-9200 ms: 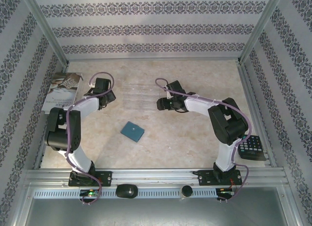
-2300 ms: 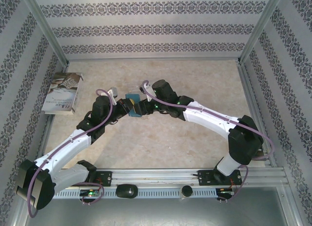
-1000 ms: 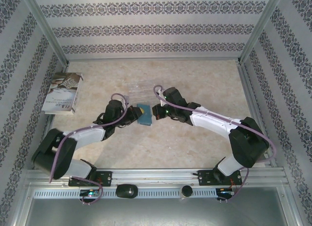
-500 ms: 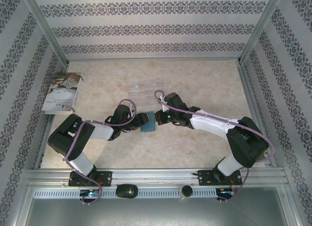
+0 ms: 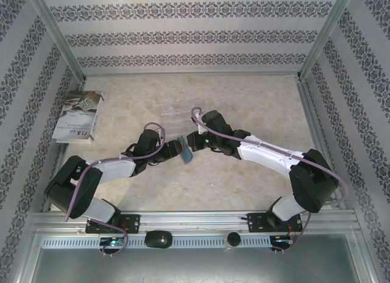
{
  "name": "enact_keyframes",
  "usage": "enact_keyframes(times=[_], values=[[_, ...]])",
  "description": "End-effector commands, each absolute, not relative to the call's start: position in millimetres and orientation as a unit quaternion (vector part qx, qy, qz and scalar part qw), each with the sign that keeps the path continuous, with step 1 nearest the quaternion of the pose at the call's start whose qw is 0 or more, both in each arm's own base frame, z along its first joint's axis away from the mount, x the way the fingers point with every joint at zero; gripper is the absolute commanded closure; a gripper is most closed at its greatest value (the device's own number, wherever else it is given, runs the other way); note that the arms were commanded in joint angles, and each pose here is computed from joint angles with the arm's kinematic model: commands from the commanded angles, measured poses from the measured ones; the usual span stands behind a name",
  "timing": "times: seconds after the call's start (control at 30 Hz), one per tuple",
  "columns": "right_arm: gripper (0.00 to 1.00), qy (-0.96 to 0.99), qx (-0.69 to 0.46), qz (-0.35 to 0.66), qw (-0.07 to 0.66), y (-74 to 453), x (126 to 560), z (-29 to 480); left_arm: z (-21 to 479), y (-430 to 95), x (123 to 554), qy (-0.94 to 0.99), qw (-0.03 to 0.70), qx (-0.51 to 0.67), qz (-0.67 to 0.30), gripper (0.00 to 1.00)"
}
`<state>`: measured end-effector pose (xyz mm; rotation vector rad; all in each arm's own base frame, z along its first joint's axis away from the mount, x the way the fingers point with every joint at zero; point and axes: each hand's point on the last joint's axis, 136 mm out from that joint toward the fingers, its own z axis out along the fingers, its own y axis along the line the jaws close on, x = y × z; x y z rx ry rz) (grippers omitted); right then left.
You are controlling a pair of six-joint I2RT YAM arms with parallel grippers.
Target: Take the credit cards out of the card holder
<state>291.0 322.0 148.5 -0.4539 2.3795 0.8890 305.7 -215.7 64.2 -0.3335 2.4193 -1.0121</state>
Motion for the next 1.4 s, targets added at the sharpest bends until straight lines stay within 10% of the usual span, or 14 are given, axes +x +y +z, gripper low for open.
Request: enact_keyframes(times=[0.0,0.43,0.8,1.37], values=[[1.00,0.882,-0.159,0.336,0.291,323.9,292.6,168.0,57.3,-205.7,306.6,0.897,0.241,-0.126,-0.349,0.36],[1.00,0.904,-0.120,0.295,0.286,299.3,296.2,144.3,50.9,-231.1,319.3,0.893,0.215,-0.106,-0.380,0.40],[1.00,0.969,0.010,0.106,0.224,174.2,282.2,23.2,55.6,-217.1,317.2,0.917,0.236,-0.076,-0.312,0.41],[1.00,0.971,0.020,0.088,0.224,172.3,301.9,2.8,33.2,-215.9,308.0,0.959,0.217,0.029,-0.178,0.61]])
